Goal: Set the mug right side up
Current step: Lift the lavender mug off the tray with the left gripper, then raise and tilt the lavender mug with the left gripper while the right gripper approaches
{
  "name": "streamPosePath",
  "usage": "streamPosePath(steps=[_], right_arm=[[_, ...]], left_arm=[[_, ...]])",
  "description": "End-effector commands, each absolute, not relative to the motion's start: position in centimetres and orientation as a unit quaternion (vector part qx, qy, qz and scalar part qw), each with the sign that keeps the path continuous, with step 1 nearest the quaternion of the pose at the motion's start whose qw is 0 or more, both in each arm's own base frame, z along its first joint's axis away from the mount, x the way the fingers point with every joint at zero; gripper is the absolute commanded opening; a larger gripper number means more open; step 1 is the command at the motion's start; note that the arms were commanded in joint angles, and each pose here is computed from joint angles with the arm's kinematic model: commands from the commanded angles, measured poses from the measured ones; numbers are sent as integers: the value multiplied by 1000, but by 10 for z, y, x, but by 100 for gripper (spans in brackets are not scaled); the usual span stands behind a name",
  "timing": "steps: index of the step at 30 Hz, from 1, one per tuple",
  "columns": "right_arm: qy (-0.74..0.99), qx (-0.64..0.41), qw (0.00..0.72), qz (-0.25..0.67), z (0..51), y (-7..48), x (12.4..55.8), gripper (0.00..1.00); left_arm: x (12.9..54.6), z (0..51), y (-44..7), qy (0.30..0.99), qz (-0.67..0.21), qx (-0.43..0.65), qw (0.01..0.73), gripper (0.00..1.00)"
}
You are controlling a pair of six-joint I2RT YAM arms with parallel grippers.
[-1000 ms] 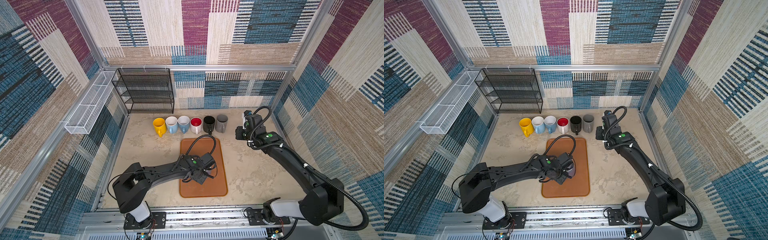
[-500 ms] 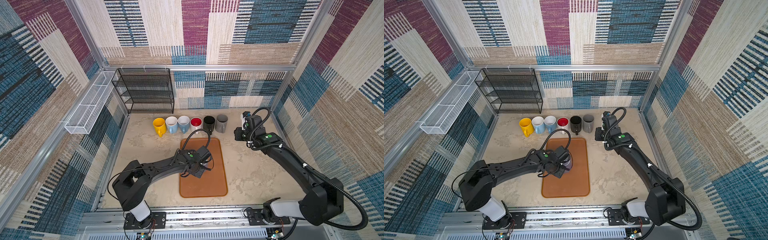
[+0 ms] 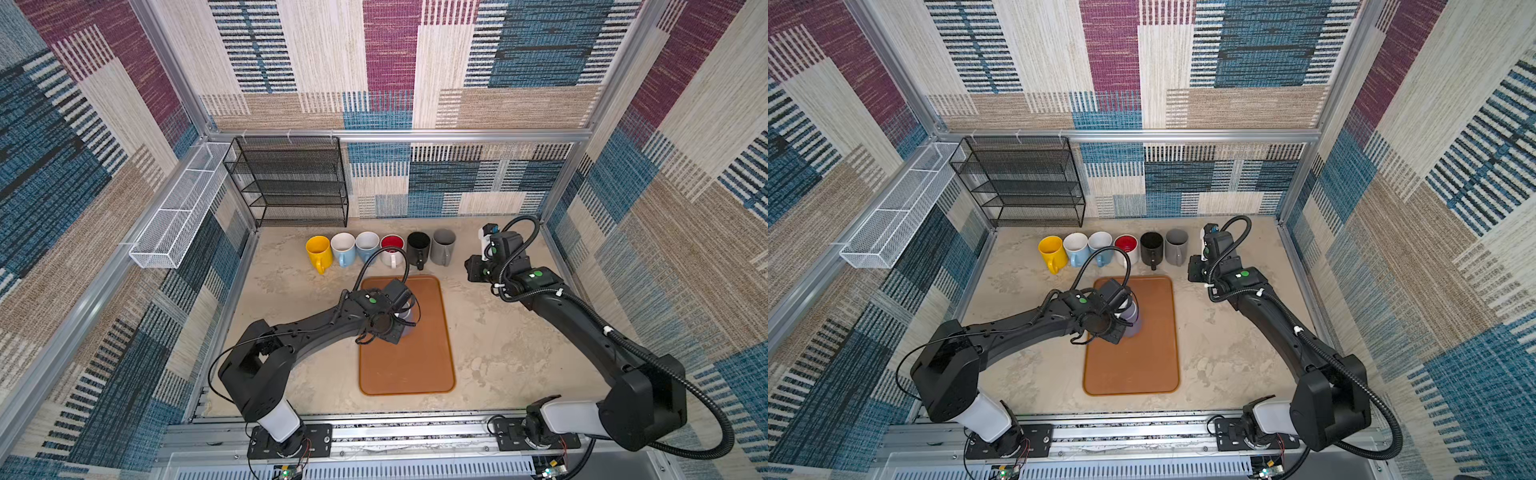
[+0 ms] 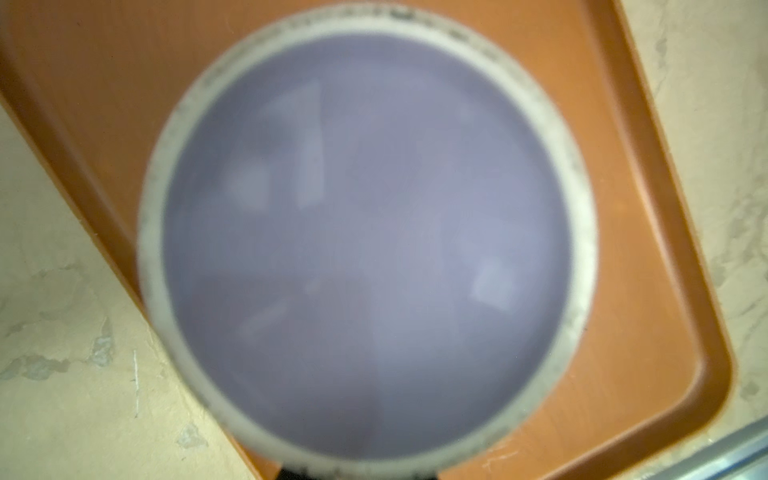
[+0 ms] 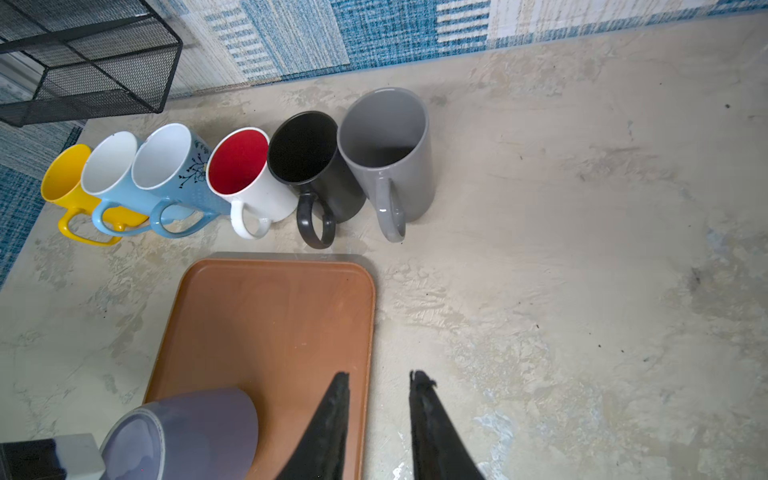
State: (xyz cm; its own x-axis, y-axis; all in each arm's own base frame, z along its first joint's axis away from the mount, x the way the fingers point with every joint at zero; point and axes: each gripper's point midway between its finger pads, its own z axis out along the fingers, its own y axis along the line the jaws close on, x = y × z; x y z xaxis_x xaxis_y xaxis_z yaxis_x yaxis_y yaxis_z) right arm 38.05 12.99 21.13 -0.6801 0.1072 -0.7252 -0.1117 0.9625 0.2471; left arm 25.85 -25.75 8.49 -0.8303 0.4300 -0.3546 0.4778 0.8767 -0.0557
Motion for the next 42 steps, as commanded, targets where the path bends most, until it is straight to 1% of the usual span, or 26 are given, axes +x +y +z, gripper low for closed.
streamPosePath(steps=[1,13,17,21,30,42], right_arm=[[897,-10,412,162,216,140,387,28],[886,-14,421,195,219,151,390,29],[868,-6,441,228,227,157,388,29],[861,-13,444,247,232,163,387,29],[844,-23,451,288,238,173,382,32],[813,-47,464,349,258,189,370,35]], left_arm=[[269,100,-270,945,-108,240,193,0],[284,129,-268,936,-158,220,225,0],[291,143,-266,931,-176,209,243,0],[297,160,-265,924,-191,201,264,0],[321,211,-272,896,-249,176,322,0],[344,291,-277,837,-342,143,403,0]])
